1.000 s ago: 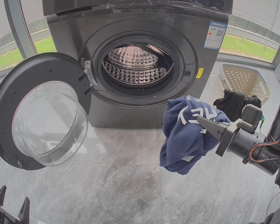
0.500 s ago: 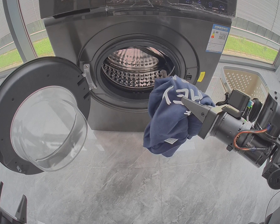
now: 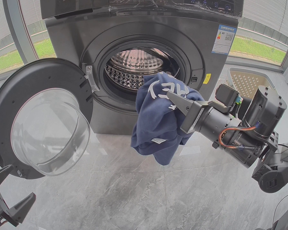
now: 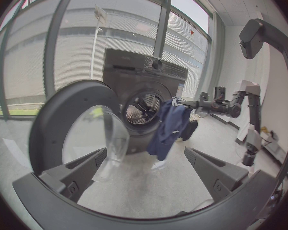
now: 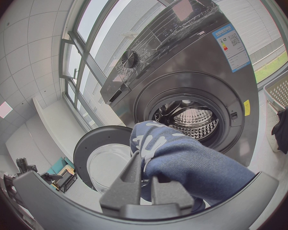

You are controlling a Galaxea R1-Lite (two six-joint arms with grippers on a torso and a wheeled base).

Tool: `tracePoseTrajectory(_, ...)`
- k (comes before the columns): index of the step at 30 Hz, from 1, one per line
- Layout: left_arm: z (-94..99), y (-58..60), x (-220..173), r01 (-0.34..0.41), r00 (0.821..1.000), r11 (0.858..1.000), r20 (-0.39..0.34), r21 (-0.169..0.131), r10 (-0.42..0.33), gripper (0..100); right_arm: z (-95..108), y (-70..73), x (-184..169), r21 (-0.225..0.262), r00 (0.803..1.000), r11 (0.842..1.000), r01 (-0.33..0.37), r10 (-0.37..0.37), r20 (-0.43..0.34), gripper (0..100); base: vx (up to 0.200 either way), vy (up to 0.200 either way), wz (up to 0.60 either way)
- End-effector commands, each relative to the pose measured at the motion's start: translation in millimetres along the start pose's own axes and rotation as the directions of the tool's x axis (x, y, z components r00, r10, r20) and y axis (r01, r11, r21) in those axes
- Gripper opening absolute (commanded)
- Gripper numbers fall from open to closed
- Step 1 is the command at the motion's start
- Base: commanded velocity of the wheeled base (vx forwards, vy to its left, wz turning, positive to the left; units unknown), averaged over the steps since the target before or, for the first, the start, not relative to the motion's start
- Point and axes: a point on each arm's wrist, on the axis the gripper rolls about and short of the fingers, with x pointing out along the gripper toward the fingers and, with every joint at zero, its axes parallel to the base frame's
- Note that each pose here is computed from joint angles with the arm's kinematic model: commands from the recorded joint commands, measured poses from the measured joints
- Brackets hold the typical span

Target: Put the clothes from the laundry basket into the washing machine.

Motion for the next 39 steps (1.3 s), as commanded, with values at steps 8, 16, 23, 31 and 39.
tracePoseTrajectory(8,-7.0,18.8,126.3,0.322,0.899,0.934,-0.259,-0.156,-0.353,100,-4.7,11.7,30.8,0.028,0.998,0.998,-0.06,0.059,0.039,0,0.0,0.0,0.0)
tracePoseTrajectory(16,-17.9,13.4,172.4,0.37,0.876,0.913,-0.262,-0.174,-0.405,100,-2.8,12.7,33.1,0.028,0.997,0.998,-0.061,0.06,0.046,0,0.0,0.0,0.0)
tracePoseTrajectory(23,-25.3,5.0,210.5,0.412,0.844,0.891,-0.291,-0.189,-0.451,100,-2.7,15.1,35.4,0.029,0.997,0.997,-0.066,0.065,0.051,0,0.0,0.0,0.0)
tracePoseTrajectory(31,-28.9,5.6,244.5,0.418,0.838,0.887,-0.294,-0.194,-0.459,100,-3.1,15.9,34.3,0.029,0.996,0.997,-0.069,0.067,0.053,0,0.0,0.0,0.0)
tracePoseTrajectory(39,-40.6,9.4,273.0,0.412,0.85,0.893,-0.276,-0.182,-0.449,100,-5.4,21.1,33.5,0.032,0.996,0.996,-0.08,0.079,0.047,0,0.0,0.0,0.0)
